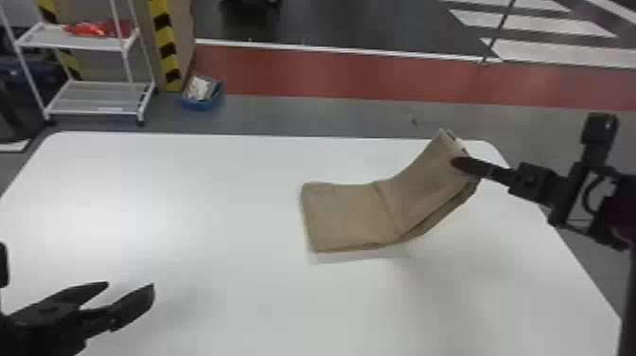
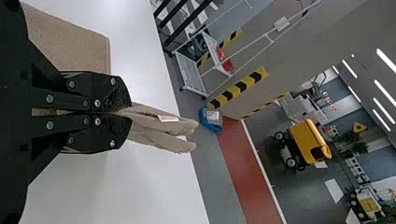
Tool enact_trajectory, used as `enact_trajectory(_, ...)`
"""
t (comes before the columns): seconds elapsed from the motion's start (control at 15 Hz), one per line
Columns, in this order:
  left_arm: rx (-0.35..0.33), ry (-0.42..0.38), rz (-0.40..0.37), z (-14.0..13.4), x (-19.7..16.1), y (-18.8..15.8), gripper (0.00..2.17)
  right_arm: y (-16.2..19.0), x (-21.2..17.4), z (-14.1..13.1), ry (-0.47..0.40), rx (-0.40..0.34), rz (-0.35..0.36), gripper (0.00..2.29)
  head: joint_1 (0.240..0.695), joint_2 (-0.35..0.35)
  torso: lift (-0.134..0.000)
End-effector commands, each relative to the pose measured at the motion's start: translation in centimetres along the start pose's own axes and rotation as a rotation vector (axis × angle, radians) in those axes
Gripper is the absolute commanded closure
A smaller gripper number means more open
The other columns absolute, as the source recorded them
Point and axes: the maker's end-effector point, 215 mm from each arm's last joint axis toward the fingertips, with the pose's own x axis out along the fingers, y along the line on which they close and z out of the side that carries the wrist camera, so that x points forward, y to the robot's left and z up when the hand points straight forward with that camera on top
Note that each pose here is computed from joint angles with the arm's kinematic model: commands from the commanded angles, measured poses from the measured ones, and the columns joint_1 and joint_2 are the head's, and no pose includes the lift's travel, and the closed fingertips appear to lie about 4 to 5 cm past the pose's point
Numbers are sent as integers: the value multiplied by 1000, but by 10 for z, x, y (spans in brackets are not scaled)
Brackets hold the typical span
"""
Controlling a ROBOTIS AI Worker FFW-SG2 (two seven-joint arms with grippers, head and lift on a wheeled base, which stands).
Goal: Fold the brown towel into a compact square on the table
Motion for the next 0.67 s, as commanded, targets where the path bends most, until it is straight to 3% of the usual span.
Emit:
enact_trajectory(0.0, -1, 3, 1, -1, 0, 0, 87, 33, 17, -6, 12, 21, 72, 1241, 695, -135, -123)
enact_trajectory(0.2, -2, 2, 11, -1, -3, 5, 87, 87, 48, -34, 74, -33, 147, 1241, 695, -88, -123)
enact_trajectory(0.27, -4, 3, 15, -1, -4, 7, 87, 102, 55, -44, 99, -56, 167, 1237, 695, -39, -123)
enact_trajectory(0.6, -6, 9, 15, -4, -1, 7, 87, 136, 82, -95, 222, -143, 181, 1237, 695, 48, -123)
